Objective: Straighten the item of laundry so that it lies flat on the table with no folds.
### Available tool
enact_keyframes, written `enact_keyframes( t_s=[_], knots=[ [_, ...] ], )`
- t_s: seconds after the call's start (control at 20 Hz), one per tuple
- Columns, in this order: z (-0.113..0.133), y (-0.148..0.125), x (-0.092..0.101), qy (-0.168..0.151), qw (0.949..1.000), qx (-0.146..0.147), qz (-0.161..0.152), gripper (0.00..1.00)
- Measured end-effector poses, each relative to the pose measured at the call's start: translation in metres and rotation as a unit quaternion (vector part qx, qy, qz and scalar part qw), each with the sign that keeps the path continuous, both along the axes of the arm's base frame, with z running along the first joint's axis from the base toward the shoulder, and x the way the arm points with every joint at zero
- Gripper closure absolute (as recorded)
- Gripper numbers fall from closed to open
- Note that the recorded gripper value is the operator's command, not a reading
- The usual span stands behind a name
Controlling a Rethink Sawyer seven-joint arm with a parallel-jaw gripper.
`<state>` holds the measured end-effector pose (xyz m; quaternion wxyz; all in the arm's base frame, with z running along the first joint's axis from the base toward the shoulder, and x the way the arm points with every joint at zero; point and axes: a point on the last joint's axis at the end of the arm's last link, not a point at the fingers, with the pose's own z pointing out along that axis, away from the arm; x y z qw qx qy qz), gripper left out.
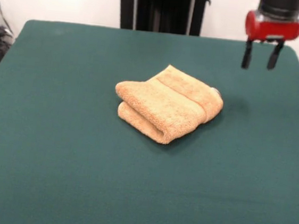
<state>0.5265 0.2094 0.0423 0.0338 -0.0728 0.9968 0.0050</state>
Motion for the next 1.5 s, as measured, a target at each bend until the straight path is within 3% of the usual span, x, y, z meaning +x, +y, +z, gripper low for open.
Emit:
enact_keyframes(
  t_s=[0.4,0.8,1.05,1.5],
  knots=[
    [-0.030,-0.066,0.016,-0.017,0.9982,-0.002,-0.057,0.00],
    [-0.041,-0.122,0.026,-0.044,0.9953,-0.003,-0.086,0.00],
    [-0.046,-0.127,0.022,-0.044,0.9956,-0.004,-0.083,0.00],
    [-0.050,-0.126,0.018,-0.045,0.9978,0.010,-0.048,0.00]
  ],
)
